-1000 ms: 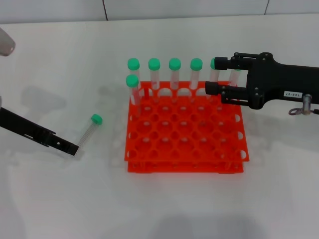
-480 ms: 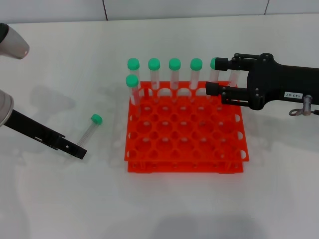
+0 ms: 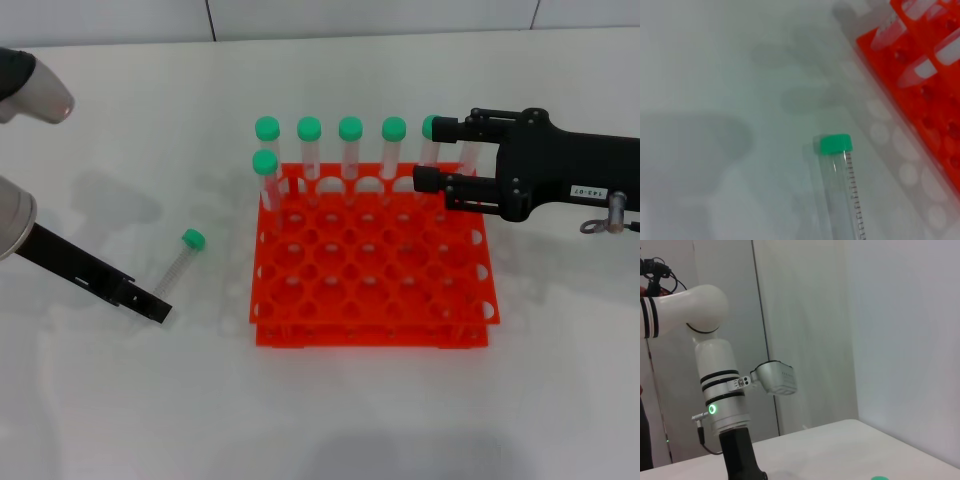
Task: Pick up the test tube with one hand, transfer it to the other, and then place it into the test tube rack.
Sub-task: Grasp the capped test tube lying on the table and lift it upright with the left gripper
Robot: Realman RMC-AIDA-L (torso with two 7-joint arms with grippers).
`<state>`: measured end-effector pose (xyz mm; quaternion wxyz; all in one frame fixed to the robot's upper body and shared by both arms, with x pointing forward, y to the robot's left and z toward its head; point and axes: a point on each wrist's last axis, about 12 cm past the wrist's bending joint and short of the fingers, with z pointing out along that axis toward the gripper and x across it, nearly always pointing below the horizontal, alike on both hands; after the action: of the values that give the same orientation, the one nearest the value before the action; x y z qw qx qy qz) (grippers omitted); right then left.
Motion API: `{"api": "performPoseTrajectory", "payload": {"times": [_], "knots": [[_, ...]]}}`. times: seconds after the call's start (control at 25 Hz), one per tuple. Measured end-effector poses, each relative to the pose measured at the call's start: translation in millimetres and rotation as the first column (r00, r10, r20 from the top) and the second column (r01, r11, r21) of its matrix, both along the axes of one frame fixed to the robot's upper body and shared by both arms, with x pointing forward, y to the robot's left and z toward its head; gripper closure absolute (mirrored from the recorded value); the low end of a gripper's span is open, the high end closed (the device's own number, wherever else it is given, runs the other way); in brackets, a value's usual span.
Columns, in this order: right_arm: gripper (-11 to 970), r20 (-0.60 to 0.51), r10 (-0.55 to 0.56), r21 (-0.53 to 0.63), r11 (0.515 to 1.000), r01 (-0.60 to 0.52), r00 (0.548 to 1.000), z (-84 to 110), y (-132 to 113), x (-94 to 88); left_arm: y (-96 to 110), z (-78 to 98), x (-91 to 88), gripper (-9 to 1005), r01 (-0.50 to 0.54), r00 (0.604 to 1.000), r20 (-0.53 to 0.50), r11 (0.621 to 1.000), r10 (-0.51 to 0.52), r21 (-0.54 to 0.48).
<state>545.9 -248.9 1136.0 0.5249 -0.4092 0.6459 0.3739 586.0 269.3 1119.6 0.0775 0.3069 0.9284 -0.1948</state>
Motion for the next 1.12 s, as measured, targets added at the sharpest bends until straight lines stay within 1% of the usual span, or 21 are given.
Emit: {"api": "performPoseTrajectory", "payload": {"times": [0.4,1.12], "knots": [[325,-0.003,-0.004,0.0,1.0,0.004,1.0,-0.8,-0.3,0.2,-2.6,2.5,3.3,323,0.01,1.0,0.012,1.0,-0.01,0.005],[325,-0.011,-0.007,0.0,1.0,0.007,1.0,-3.5,-1.2,-0.6,-4.1,-2.0,2.6,332,0.013,1.0,0.006,1.0,-0.013,0.018]]}}
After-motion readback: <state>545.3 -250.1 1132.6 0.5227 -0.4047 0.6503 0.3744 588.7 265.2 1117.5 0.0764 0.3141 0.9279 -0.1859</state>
